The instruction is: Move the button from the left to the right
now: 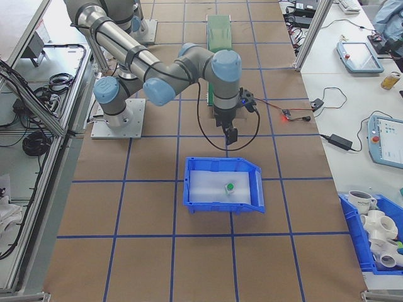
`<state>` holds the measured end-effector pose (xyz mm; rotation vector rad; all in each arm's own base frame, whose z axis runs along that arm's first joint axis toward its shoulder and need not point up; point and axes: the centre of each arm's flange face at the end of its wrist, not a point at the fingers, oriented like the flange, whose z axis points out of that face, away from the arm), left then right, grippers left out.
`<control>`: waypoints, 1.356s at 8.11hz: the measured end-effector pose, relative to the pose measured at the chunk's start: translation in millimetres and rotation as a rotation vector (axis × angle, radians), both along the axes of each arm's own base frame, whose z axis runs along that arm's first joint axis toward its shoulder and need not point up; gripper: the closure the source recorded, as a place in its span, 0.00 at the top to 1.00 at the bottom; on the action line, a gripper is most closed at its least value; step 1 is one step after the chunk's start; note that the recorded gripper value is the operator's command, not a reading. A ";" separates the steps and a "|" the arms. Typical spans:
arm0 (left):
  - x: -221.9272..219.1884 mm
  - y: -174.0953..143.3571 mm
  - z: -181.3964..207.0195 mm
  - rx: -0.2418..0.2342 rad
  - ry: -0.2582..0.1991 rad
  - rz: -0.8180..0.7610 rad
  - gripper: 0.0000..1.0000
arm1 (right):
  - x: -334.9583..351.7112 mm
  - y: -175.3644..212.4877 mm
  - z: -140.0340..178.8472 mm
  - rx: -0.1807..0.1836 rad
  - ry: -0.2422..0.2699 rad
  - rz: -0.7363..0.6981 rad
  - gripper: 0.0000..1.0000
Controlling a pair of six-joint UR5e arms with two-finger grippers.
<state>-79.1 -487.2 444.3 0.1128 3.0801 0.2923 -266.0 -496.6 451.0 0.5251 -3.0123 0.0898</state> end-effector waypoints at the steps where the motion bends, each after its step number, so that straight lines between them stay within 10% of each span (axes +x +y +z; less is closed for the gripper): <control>1: -2.6 -4.1 8.8 -0.026 0.023 0.005 1.00 | 43.4 4.3 23.1 0.007 -0.015 -0.032 1.00; 11: -10.9 -11.3 28.6 -0.104 0.066 0.004 1.00 | 430.9 27.0 64.7 -0.025 -0.027 -0.350 1.00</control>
